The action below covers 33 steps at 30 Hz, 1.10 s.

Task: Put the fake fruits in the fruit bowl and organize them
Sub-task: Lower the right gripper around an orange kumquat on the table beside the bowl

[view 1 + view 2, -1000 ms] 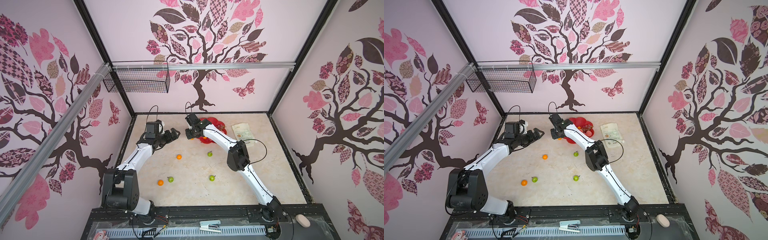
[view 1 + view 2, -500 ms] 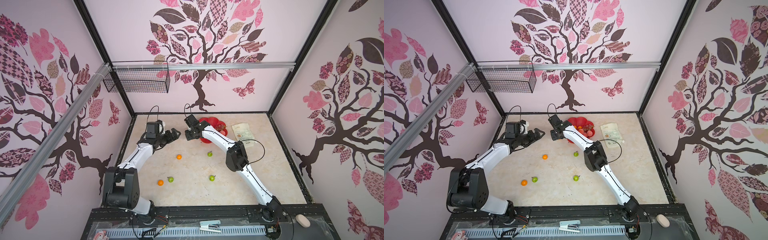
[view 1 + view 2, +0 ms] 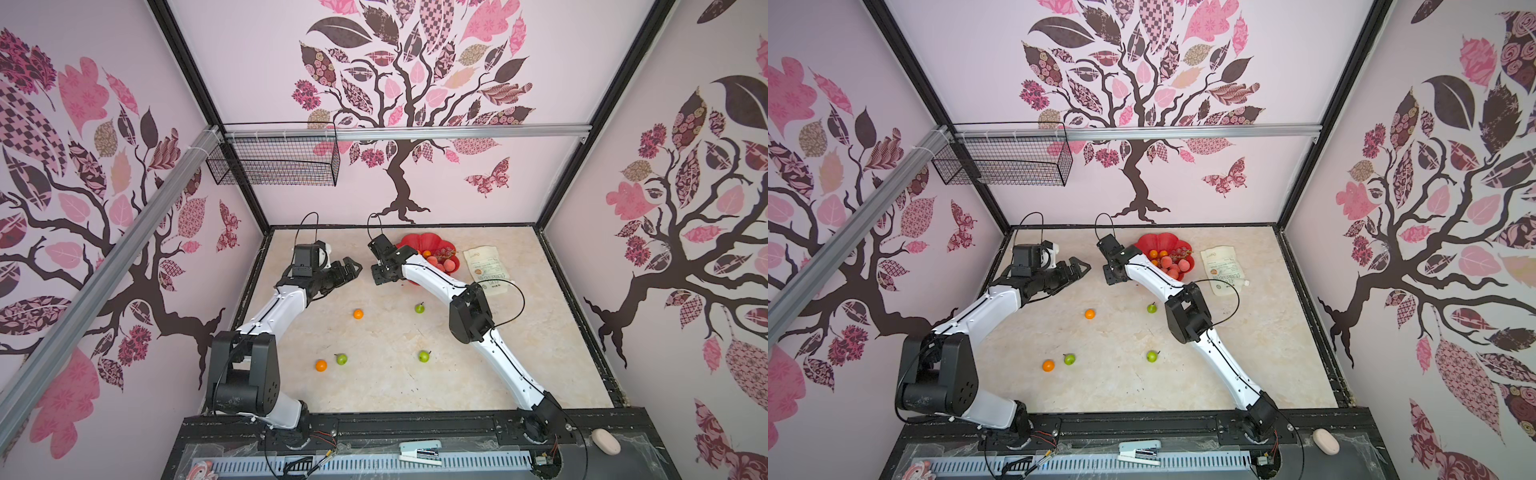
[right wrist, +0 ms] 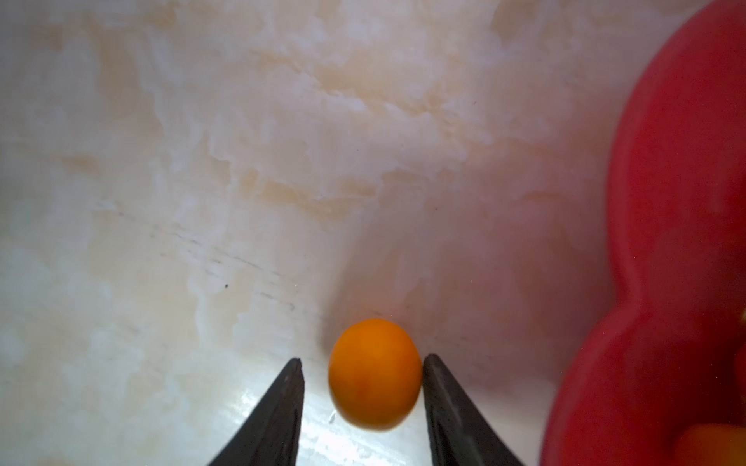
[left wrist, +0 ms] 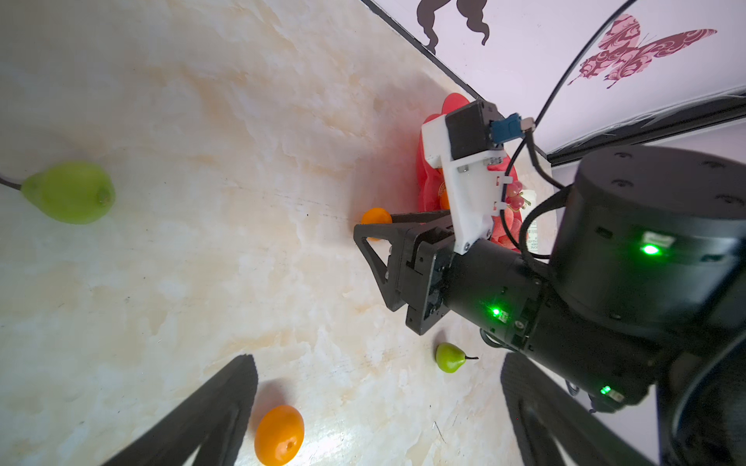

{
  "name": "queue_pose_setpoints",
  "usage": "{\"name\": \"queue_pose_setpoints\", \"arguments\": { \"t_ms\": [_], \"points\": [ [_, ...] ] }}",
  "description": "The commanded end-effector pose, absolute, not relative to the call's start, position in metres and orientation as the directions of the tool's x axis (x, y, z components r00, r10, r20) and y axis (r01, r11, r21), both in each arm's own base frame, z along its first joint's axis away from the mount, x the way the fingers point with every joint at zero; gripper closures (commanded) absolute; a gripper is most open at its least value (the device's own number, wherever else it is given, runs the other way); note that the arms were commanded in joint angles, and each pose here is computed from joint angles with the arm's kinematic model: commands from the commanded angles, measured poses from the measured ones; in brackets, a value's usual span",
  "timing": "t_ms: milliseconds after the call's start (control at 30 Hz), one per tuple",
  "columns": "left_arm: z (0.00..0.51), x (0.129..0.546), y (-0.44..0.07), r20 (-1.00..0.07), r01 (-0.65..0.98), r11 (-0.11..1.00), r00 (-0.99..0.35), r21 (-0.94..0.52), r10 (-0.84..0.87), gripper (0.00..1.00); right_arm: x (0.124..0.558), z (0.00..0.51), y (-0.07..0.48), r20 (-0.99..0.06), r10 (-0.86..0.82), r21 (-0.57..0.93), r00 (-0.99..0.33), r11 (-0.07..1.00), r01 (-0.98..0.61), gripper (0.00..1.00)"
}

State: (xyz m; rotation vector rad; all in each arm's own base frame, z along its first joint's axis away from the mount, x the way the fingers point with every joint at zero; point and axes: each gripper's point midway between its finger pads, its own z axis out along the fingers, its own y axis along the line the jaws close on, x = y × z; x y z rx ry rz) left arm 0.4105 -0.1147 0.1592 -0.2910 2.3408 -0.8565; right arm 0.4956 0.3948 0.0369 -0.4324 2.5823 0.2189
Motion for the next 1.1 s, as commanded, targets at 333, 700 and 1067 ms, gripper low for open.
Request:
{"name": "queue_pose_setpoints", "arguments": {
  "t_ms": [333,700,1067],
  "points": [
    [0.169,0.418,-0.118,-0.506,0.047,0.760,-0.772,-0.648,-0.385,0.02,0.505,0.014,0.386,-0.496,-0.265,0.046,-0.827,0.943,-0.330,0.51],
    [0.169,0.419,-0.118,-0.507,0.048,0.759,-0.771,-0.650,-0.385,0.02,0.508,0.016,0.385,-0.498,-0.256,0.060,-0.829,0.943,-0.327,0.56],
    [0.168,0.418,-0.118,-0.506,0.049,0.759,-0.773,-0.650,-0.384,0.02,0.506,0.025,0.387,-0.500,-0.253,0.075,-0.828,0.940,-0.333,0.58]
  ]
}}
